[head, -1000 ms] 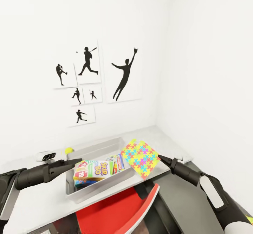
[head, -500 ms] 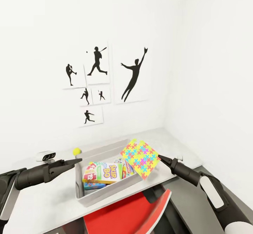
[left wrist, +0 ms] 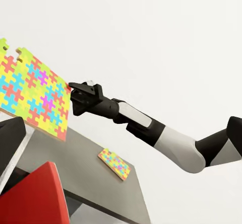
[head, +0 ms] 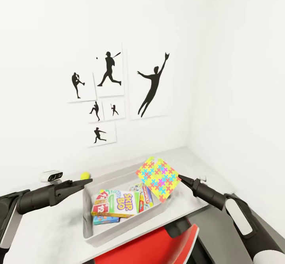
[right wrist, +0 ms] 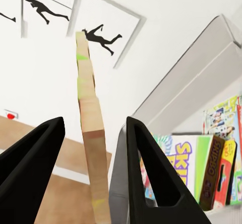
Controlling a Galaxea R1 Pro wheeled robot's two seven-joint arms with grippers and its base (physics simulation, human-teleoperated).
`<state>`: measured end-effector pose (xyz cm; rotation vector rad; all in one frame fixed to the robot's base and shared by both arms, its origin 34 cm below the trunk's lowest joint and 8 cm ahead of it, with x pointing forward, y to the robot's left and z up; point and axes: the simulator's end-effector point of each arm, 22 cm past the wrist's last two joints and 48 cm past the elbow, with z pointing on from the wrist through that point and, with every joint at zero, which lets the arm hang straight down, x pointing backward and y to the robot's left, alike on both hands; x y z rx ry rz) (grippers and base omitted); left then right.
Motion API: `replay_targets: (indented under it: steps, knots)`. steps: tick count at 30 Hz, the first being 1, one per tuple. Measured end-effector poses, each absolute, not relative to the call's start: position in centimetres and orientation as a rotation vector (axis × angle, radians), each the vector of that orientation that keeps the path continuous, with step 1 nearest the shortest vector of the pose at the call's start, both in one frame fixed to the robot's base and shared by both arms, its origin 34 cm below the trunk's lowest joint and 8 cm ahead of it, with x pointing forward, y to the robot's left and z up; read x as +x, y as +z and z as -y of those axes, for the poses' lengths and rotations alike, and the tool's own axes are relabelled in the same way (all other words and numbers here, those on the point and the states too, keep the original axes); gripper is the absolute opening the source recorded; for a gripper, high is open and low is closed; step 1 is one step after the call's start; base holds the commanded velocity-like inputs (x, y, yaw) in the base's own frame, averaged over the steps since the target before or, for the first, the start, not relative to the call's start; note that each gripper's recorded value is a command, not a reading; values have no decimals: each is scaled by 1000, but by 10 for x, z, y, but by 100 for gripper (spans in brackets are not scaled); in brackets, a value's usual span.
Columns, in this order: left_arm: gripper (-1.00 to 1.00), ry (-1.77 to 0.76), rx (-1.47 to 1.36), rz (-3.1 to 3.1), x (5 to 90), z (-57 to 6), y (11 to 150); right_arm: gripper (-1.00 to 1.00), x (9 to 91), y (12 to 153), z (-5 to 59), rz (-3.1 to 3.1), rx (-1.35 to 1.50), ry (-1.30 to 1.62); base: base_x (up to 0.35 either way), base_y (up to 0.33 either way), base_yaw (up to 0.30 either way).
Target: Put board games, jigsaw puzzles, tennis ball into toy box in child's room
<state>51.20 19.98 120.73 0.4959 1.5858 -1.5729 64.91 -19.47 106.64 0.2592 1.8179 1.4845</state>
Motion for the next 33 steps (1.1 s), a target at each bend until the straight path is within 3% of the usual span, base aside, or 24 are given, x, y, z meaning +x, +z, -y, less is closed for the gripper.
replay_targets:
  steps: [20,33]
  knots:
    - [100,-1572,496,-1587,512,-200,1207,-100,649,1067,194,-1817,258,1486,156,3,0]
    - [100,-1572,496,-1587,512,-200,1207,-100,650,1065,194,-1822,262,1481,19,0,0]
